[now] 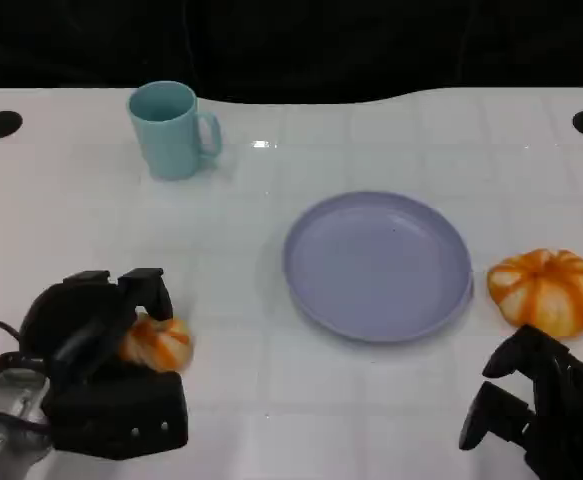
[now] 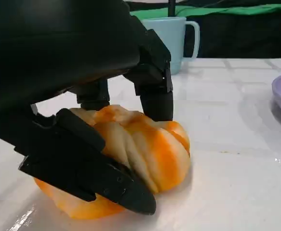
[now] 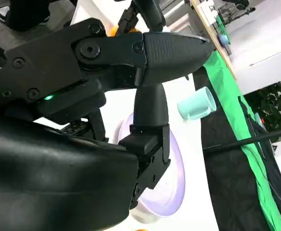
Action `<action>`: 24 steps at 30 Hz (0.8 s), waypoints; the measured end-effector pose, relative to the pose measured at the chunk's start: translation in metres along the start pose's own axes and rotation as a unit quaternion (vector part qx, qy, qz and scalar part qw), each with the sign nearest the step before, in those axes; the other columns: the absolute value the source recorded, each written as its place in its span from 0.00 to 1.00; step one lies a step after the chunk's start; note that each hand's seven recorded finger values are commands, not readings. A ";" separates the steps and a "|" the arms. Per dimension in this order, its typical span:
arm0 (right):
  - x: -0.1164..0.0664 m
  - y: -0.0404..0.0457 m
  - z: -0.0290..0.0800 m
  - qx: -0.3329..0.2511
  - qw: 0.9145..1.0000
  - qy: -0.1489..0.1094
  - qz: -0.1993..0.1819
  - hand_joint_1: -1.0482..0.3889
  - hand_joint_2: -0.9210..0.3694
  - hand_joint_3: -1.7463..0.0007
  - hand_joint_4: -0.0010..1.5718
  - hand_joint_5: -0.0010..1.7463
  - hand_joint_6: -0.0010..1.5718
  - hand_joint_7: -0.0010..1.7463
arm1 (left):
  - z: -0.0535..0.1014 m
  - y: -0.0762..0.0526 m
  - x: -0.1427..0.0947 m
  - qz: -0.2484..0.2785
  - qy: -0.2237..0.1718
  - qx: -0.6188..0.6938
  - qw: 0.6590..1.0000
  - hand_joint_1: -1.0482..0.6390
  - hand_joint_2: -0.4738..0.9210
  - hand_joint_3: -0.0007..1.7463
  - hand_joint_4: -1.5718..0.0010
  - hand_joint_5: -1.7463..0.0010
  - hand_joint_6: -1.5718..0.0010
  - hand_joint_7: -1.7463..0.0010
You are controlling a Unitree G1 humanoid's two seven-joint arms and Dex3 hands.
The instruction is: Grasp the bread from the table and place it into the plate.
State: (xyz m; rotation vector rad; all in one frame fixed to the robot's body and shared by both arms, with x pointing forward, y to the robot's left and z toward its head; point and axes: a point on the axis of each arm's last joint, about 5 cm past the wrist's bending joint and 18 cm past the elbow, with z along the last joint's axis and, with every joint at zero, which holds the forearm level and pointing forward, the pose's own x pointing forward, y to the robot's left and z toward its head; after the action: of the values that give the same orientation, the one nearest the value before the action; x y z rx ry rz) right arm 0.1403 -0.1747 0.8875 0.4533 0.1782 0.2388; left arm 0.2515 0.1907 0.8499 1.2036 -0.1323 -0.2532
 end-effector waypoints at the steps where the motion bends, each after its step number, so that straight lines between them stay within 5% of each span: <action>1: 0.000 0.0000 0.000 0.000 1.000 0.000 0.000 0.36 0.00 0.75 0.41 1.00 0.28 0.95 | -0.001 -0.001 -0.001 0.006 -0.002 -0.003 1.000 0.51 0.96 0.25 0.47 0.00 0.62 0.00; 3: 0.001 0.0001 0.000 -0.001 1.000 -0.001 0.001 0.36 0.00 0.75 0.41 1.00 0.28 0.95 | -0.001 -0.002 -0.001 0.017 -0.006 -0.010 1.000 0.52 0.89 0.37 0.47 0.00 0.62 0.00; 8: 0.001 0.0001 0.000 -0.001 1.000 -0.001 0.001 0.36 0.00 0.75 0.41 1.00 0.28 0.95 | 0.001 -0.002 0.000 0.032 -0.012 -0.020 0.999 0.52 0.84 0.45 0.48 0.00 0.61 0.00; 13: 0.001 -0.0001 0.000 -0.001 1.000 0.000 0.000 0.36 0.00 0.74 0.41 1.00 0.28 0.95 | 0.008 0.004 0.008 0.048 -0.015 -0.025 0.998 0.51 0.88 0.33 0.47 0.00 0.61 0.00; 18: 0.001 -0.0003 0.000 -0.001 1.000 0.000 0.000 0.37 0.00 0.75 0.41 1.00 0.28 0.95 | 0.017 0.014 0.017 0.072 -0.033 -0.030 0.996 0.53 0.87 0.33 0.46 0.00 0.60 0.00; 24: 0.001 -0.0004 0.000 -0.001 1.000 -0.001 0.000 0.36 0.00 0.75 0.42 1.00 0.29 0.95 | 0.021 0.025 0.023 0.082 -0.039 -0.048 0.995 0.54 0.73 0.58 0.45 0.00 0.57 0.00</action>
State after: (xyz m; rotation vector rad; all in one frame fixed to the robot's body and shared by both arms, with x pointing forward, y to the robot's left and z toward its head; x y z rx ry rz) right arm 0.1416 -0.1749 0.8876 0.4513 0.1767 0.2389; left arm 0.2717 0.1742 0.8794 1.0821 -0.2830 -0.1616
